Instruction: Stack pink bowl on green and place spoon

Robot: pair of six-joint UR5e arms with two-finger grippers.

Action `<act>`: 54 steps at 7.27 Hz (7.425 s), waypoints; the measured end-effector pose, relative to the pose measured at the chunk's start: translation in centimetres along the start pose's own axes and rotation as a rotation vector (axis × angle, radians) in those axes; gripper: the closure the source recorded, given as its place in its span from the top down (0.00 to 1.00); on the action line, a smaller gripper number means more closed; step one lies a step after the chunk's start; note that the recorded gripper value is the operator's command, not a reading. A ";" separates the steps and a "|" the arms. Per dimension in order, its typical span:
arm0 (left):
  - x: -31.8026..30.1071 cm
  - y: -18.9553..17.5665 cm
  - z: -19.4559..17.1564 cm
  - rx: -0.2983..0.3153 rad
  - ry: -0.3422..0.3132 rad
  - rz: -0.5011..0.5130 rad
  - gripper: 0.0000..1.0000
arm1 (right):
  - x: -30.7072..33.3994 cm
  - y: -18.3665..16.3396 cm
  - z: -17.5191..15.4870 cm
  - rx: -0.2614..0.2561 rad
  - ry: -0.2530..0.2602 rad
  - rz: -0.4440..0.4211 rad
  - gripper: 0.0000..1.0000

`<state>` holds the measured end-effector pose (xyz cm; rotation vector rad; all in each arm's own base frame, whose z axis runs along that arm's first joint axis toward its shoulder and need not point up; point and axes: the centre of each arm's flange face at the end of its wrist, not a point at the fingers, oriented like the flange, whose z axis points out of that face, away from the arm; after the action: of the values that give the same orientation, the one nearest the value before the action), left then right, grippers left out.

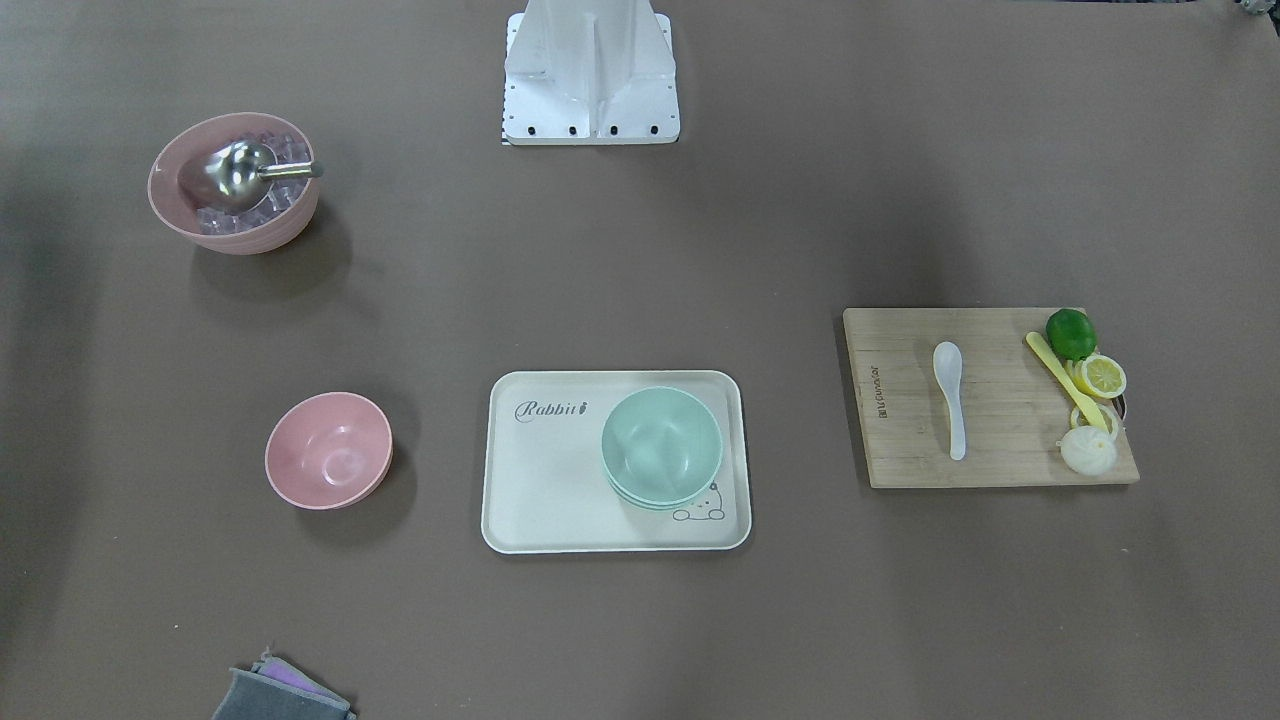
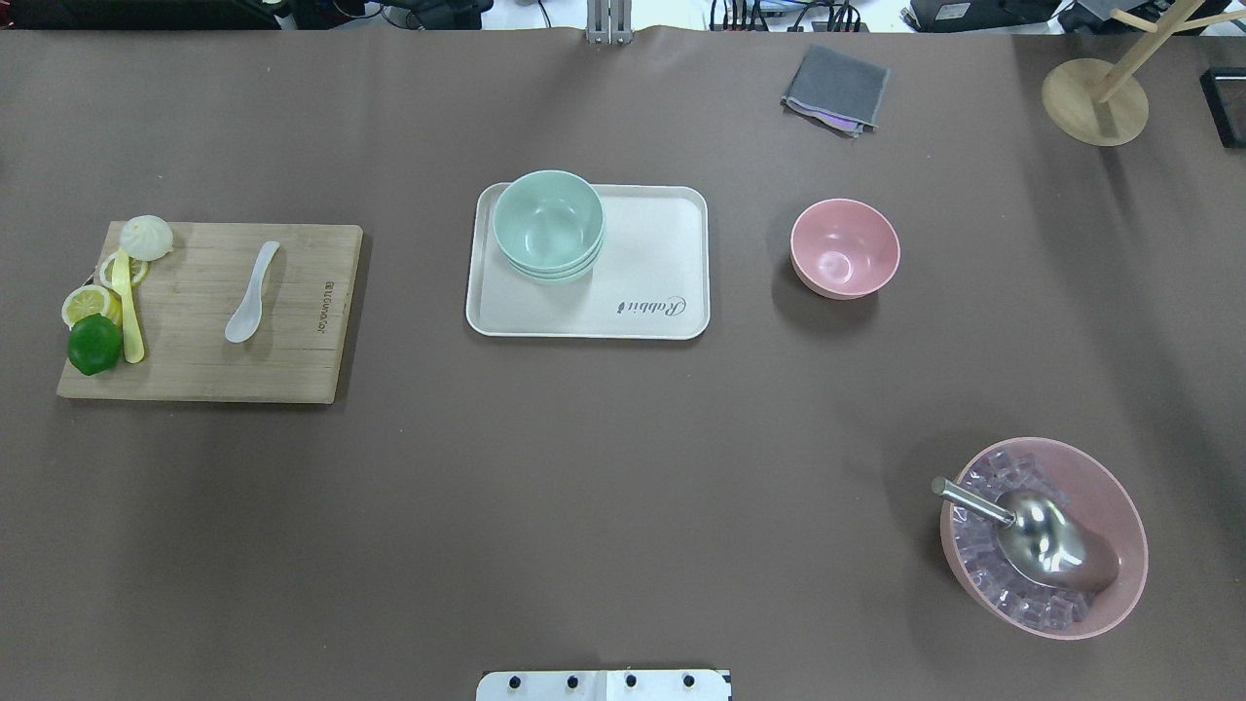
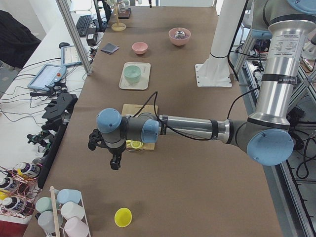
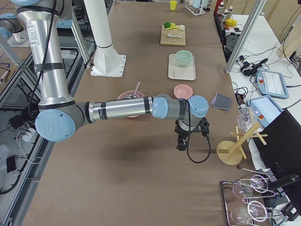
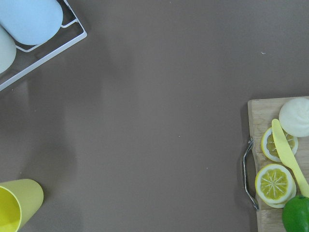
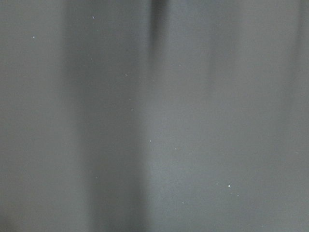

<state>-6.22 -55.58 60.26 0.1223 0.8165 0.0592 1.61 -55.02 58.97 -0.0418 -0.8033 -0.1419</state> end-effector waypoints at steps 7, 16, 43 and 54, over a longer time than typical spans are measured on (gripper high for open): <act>12.3 -5.6 -2.8 0.090 0.028 0.167 0.98 | -6.5 -5.1 -3.4 0.160 -0.019 -0.221 1.00; 18.2 -5.8 6.4 0.117 0.112 0.067 0.98 | -29.3 -9.2 11.5 0.201 -0.200 -0.094 1.00; 35.8 -3.1 21.4 0.079 0.004 0.100 0.00 | -54.0 -11.4 2.5 0.249 -0.437 0.234 0.00; 33.5 -7.6 10.5 0.023 0.246 0.013 0.00 | -65.4 -10.4 7.9 0.353 -0.385 0.201 0.00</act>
<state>24.37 -60.71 42.14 0.1441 1.0622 0.0776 -50.33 -57.37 17.25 0.1882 -1.1931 0.2060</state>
